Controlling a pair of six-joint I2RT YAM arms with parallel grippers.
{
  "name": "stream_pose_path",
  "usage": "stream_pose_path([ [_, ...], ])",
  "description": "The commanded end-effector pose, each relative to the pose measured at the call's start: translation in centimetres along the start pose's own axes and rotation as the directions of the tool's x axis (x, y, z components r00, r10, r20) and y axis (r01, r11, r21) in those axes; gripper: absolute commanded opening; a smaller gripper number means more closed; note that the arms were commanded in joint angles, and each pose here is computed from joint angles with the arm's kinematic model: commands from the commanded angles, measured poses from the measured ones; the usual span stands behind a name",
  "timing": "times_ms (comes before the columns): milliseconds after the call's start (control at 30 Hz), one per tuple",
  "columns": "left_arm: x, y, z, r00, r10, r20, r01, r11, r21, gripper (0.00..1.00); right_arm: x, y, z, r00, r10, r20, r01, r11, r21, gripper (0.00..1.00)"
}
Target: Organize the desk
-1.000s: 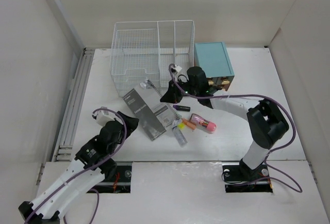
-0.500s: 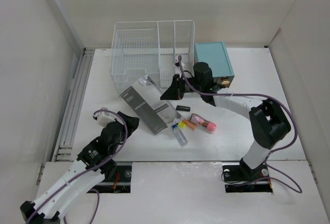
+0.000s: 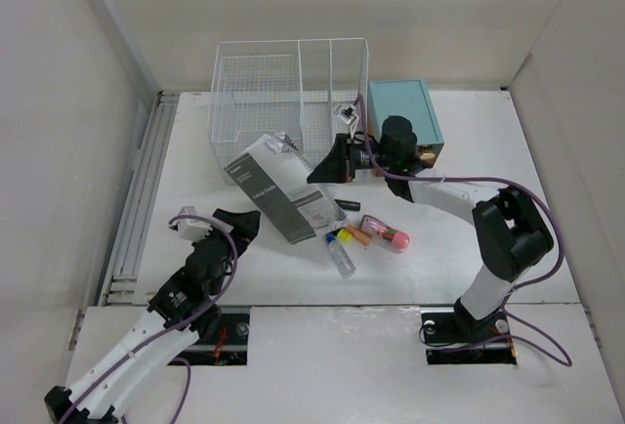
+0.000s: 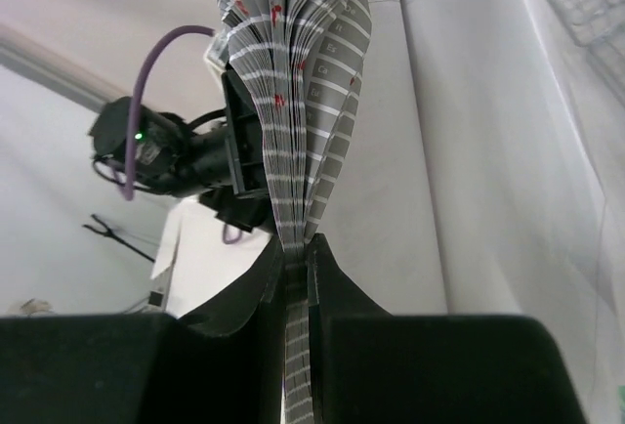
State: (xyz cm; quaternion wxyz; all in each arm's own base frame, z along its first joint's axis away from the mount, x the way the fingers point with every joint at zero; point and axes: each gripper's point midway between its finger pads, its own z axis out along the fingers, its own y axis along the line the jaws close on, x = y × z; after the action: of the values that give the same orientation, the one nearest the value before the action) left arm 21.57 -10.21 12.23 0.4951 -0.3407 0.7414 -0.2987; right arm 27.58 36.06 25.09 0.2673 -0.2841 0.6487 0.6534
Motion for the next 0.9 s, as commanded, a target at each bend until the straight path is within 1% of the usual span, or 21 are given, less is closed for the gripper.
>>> stream_pose_path([
  [0, -2.0, -2.7, -0.2, 0.995, -0.043, 0.094, 0.031, 0.991, 0.131, 0.83, -2.9, 6.8, -1.0, 0.981, -0.177, 0.075, 0.188, 0.965, -0.181, 0.00],
  [67, -2.9, -3.9, -0.7, 0.990, -0.055, 0.130, 0.027, 0.979, 0.204, 0.88, -2.7, 7.2, -1.1, 0.983, -0.171, 0.072, 0.182, 0.963, -0.198, 0.00],
  [133, -3.1, -4.3, -0.9, 0.988, -0.061, 0.142, 0.024, 0.969, 0.246, 0.90, -3.0, 7.1, -1.4, 0.982, -0.170, 0.079, 0.182, 0.964, -0.194, 0.00],
  [167, -3.4, -4.9, -1.3, 0.985, -0.089, 0.147, 0.043, 0.956, 0.290, 0.91, -2.8, 7.1, -1.4, 0.983, -0.172, 0.072, 0.183, 0.963, -0.199, 0.00],
  [300, -3.7, -4.9, -1.8, 0.983, -0.097, 0.158, 0.043, 0.949, 0.313, 0.94, -2.7, 7.7, -1.5, 0.987, -0.146, 0.073, 0.159, 0.960, -0.232, 0.00],
  [333, -3.7, -5.1, -1.9, 0.983, -0.101, 0.152, 0.046, 0.944, 0.326, 0.94, -2.8, 7.9, -1.5, 0.983, -0.161, 0.085, 0.178, 0.953, -0.244, 0.00],
  [367, -3.5, -5.1, -2.0, 0.985, -0.090, 0.148, 0.037, 0.944, 0.329, 0.95, -2.5, 7.6, -1.5, 0.989, -0.124, 0.075, 0.139, 0.959, -0.247, 0.00],
  [433, -3.3, -5.6, -2.1, 0.987, -0.080, 0.138, 0.026, 0.934, 0.357, 0.95, -2.3, 7.7, -1.6, 0.991, -0.119, 0.068, 0.133, 0.956, -0.261, 0.00],
  [467, -3.3, -6.0, -2.2, 0.987, -0.073, 0.140, 0.016, 0.928, 0.372, 0.95, -2.5, 8.3, -1.7, 0.986, -0.145, 0.083, 0.162, 0.947, -0.277, 0.00],
  [500, -3.6, -6.6, -2.5, 0.986, -0.070, 0.149, 0.006, 0.918, 0.395, 0.95, -2.2, 8.1, -1.7, 0.991, -0.108, 0.074, 0.125, 0.951, -0.282, 0.00],
  [567, -4.0, -7.4, -3.0, 0.986, -0.067, 0.155, -0.005, 0.905, 0.426, 0.95, -1.9, 8.0, -1.7, 0.993, -0.101, 0.067, 0.116, 0.948, -0.298, 0.00],
  [600, -4.2, -8.0, -3.4, 0.986, -0.075, 0.151, 0.000, 0.895, 0.447, 0.95, -1.9, 8.6, -2.0, 0.989, -0.131, 0.072, 0.147, 0.937, -0.317, 0.00],
  [667, -4.5, -9.0, -4.0, 0.985, -0.059, 0.163, -0.028, 0.875, 0.484, 0.95, -1.6, 8.4, -1.9, 0.993, -0.099, 0.063, 0.114, 0.938, -0.328, 0.00],
  [700, -4.8, -9.6, -4.4, 0.985, -0.067, 0.161, -0.023, 0.864, 0.503, 0.95, -1.7, 8.9, -2.1, 0.990, -0.120, 0.075, 0.139, 0.929, -0.342, 0.00],
  [767, -5.0, -10.5, -5.1, 0.985, -0.061, 0.164, -0.039, 0.837, 0.546, 0.96, -1.4, 8.6, -2.1, 0.994, -0.092, 0.065, 0.110, 0.931, -0.348, 0.00],
  [867, -5.6, -11.6, -6.2, 0.984, -0.077, 0.160, -0.032, 0.809, 0.586, 0.96, -1.2, 8.7, -2.2, 0.992, -0.108, 0.064, 0.124, 0.924, -0.361, 0.00],
])
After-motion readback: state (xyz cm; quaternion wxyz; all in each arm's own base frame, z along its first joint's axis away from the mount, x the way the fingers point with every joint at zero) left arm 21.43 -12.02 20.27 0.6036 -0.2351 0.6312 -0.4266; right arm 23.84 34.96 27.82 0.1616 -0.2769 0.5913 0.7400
